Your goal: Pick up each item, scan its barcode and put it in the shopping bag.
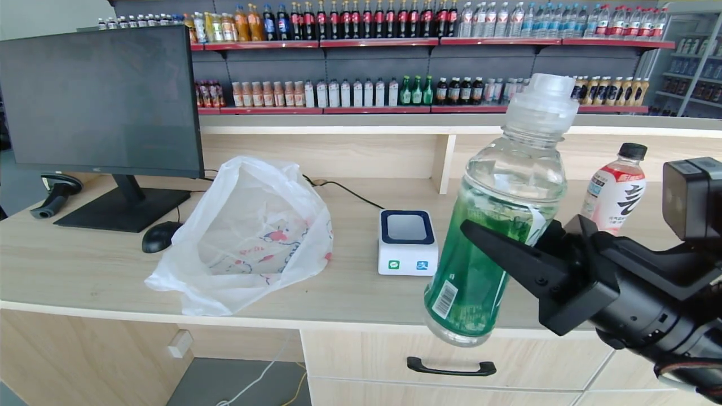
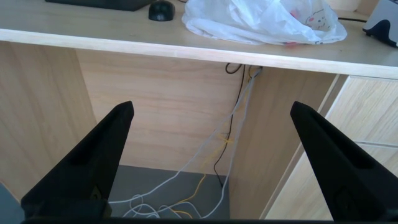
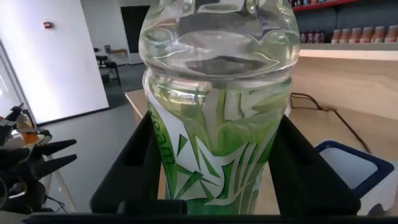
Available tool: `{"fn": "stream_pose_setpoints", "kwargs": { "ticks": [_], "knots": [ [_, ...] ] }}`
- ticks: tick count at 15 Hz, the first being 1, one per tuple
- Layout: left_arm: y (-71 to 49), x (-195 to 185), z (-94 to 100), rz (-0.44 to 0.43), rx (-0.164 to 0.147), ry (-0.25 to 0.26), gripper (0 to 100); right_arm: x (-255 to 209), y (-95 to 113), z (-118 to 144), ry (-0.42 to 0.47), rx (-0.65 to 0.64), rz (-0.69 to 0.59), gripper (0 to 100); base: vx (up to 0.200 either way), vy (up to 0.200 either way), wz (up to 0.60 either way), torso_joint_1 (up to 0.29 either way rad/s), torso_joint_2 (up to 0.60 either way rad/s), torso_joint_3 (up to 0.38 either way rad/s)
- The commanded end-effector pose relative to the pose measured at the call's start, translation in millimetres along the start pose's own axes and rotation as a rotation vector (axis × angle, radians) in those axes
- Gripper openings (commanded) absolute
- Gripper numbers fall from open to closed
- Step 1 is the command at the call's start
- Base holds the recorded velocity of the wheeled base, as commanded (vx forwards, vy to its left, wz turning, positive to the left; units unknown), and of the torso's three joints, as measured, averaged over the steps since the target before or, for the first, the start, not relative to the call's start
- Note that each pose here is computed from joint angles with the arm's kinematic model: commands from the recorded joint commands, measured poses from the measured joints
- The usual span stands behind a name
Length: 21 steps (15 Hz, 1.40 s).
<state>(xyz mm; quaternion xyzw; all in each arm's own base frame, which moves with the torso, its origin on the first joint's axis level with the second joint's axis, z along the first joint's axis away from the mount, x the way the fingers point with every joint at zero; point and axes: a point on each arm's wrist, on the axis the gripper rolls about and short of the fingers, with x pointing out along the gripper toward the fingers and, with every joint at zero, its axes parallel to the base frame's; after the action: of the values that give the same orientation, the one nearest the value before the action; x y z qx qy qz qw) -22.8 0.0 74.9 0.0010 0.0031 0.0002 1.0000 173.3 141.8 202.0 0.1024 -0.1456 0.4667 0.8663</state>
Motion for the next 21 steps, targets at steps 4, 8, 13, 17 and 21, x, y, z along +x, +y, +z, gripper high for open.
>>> {"fn": "stream_pose_setpoints", "kwargs": {
  "ticks": [4, 8, 13, 17, 21],
  "knots": [
    [0.0, 0.0, 0.1, 0.001, 0.000, -0.002, 100, -1.7, -15.6, 4.2, -0.020, -0.144, -0.141, 0, 0.000, 0.000, 0.00, 0.000, 0.00, 0.000],
    [0.0, 0.1, 0.0, 0.000, 0.000, 0.001, 100, -6.5, -33.0, 10.7, -0.060, -0.185, -0.427, 0, 0.000, 0.000, 0.00, 0.000, 0.00, 0.000],
    [0.0, 0.0, -0.1, 0.000, 0.000, 0.000, 100, -38.0, -78.6, 15.8, -0.015, -0.329, -0.697, 0, 0.000, 0.000, 0.00, 0.000, 0.00, 0.000],
    [0.0, 0.0, -0.2, 0.000, 0.001, 0.001, 100, -42.8, -84.8, 19.0, -0.022, -0.338, -0.732, 0, 0.000, 0.000, 0.00, 0.000, 0.00, 0.000],
    [0.0, 0.0, -0.2, 0.000, 0.000, 0.001, 100, -37.5, -89.3, 21.3, -0.046, -0.324, -0.732, 0, -0.100, 0.000, 0.00, 0.002, 0.00, 0.000]
  ]
}}
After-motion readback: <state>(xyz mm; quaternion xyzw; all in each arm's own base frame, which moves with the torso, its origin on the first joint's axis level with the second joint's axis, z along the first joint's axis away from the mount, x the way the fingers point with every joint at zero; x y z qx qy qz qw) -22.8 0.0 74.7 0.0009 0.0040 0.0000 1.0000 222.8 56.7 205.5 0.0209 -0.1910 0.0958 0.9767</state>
